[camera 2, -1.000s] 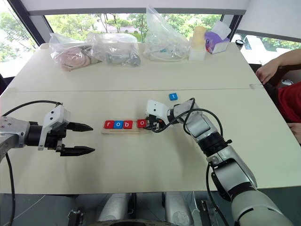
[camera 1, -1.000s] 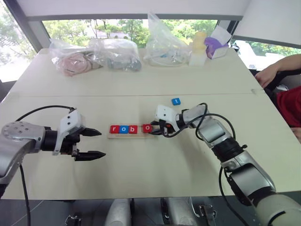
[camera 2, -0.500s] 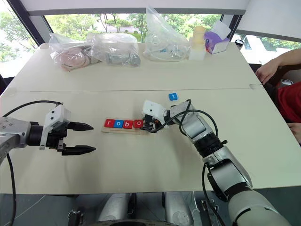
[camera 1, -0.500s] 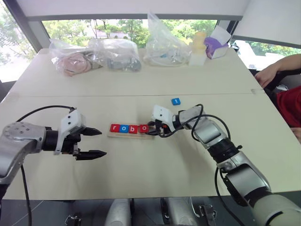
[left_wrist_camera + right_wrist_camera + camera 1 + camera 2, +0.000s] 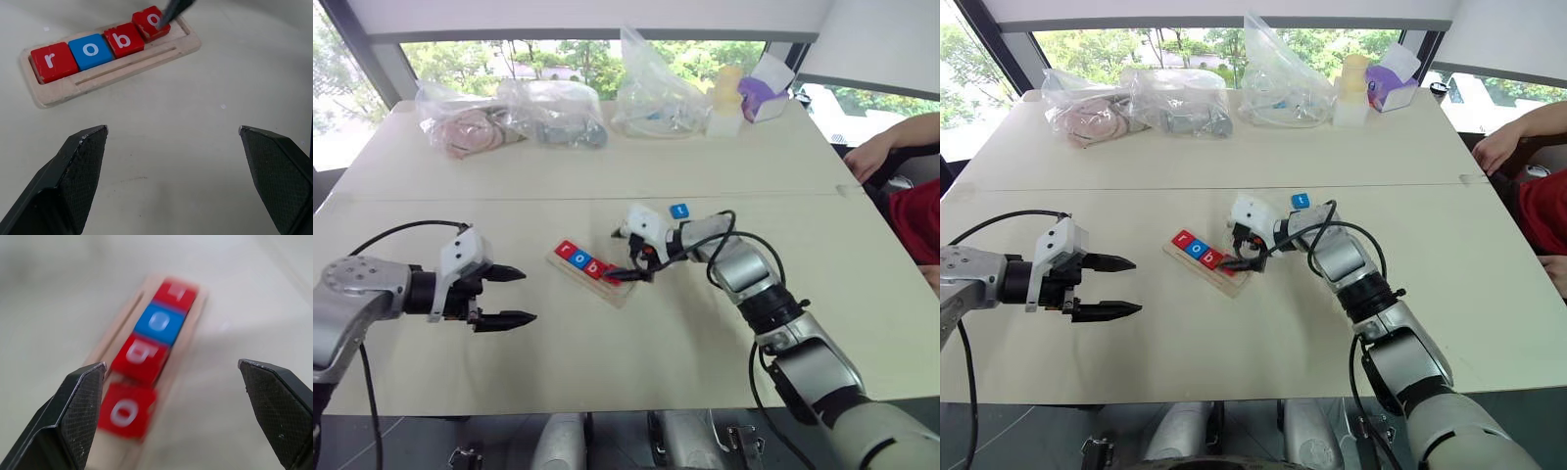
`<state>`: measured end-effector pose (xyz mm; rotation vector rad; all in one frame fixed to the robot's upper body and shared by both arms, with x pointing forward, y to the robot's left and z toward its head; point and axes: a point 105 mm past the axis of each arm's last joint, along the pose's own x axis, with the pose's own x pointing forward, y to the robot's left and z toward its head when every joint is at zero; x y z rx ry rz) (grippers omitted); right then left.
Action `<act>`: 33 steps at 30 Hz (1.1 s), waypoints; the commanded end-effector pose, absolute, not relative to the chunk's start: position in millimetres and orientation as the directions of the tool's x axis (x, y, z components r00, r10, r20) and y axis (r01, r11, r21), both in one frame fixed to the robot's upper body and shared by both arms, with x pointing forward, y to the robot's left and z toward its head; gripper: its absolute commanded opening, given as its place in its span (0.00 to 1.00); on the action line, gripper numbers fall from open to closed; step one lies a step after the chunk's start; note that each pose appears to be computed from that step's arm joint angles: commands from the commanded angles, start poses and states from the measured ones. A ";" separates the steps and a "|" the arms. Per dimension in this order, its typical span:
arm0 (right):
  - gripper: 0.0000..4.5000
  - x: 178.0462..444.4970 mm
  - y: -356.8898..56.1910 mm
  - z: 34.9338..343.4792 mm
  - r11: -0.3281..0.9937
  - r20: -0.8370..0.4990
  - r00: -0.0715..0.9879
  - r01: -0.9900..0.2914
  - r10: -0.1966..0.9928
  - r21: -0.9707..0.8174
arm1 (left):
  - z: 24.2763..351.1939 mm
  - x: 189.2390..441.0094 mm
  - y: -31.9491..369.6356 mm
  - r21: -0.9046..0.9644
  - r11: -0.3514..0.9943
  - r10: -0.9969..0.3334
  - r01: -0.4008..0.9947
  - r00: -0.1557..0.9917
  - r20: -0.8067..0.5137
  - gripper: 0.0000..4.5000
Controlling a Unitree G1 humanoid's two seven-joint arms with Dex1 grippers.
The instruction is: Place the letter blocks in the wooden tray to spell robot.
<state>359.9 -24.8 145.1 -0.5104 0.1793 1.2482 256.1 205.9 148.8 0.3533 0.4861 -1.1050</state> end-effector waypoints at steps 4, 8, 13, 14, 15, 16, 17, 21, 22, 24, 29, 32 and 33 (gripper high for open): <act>0.99 358.6 -38.7 177.3 0.294 -0.278 0.392 -0.895 0.877 -0.336 | 156.7 258.1 207.0 0.055 0.415 -0.764 0.908 0.381 -0.521 1.00; 0.99 380.2 -55.9 165.1 0.413 -0.280 0.563 -0.793 0.777 -0.448 | 158.6 262.3 200.7 0.060 0.407 -0.779 0.911 0.381 -0.498 1.00; 0.99 379.2 -64.2 144.5 0.398 -0.324 0.574 -0.787 0.752 -0.471 | 159.7 263.0 198.0 0.055 0.395 -0.786 0.917 0.368 -0.496 1.00; 0.99 377.8 -64.6 141.7 0.394 -0.330 0.570 -0.791 0.752 -0.468 | 159.6 263.4 198.3 0.055 0.395 -0.786 0.917 0.368 -0.497 1.00; 0.99 376.3 -64.9 138.7 0.389 -0.336 0.567 -0.794 0.752 -0.467 | 159.6 263.6 198.7 0.055 0.395 -0.786 0.917 0.368 -0.497 1.00; 0.99 374.9 -64.8 136.4 0.385 -0.340 0.564 -0.796 0.753 -0.466 | 159.6 263.7 198.9 0.054 0.396 -0.785 0.917 0.368 -0.498 1.00; 0.99 373.4 -64.1 134.3 0.385 -0.342 0.560 -0.800 0.755 -0.460 | 159.5 263.8 199.0 0.054 0.396 -0.785 0.917 0.368 -0.498 1.00; 0.99 367.1 -59.3 128.1 0.377 -0.347 0.541 -0.815 0.766 -0.439 | 159.1 263.8 199.1 0.050 0.397 -0.786 0.916 0.367 -0.498 1.00; 0.99 365.0 -57.7 126.9 0.373 -0.348 0.535 -0.820 0.770 -0.435 | 159.0 263.7 199.2 0.049 0.397 -0.786 0.916 0.367 -0.498 1.00; 0.99 361.9 -55.2 125.6 0.369 -0.346 0.525 -0.827 0.778 -0.425 | 158.4 263.8 199.4 0.048 0.399 -0.785 0.916 0.368 -0.499 1.00; 0.99 354.2 -49.3 120.3 0.351 -0.356 0.503 -0.841 0.787 -0.411 | 156.4 264.3 200.4 0.044 0.403 -0.782 0.914 0.369 -0.501 1.00; 0.99 351.1 -45.8 118.8 0.349 -0.355 0.497 -0.846 0.792 -0.404 | 155.3 264.4 200.5 0.041 0.406 -0.782 0.913 0.370 -0.501 1.00; 0.99 350.3 -44.7 118.6 0.349 -0.354 0.495 -0.846 0.793 -0.402 | 154.9 264.3 200.4 0.039 0.407 -0.782 0.913 0.370 -0.501 1.00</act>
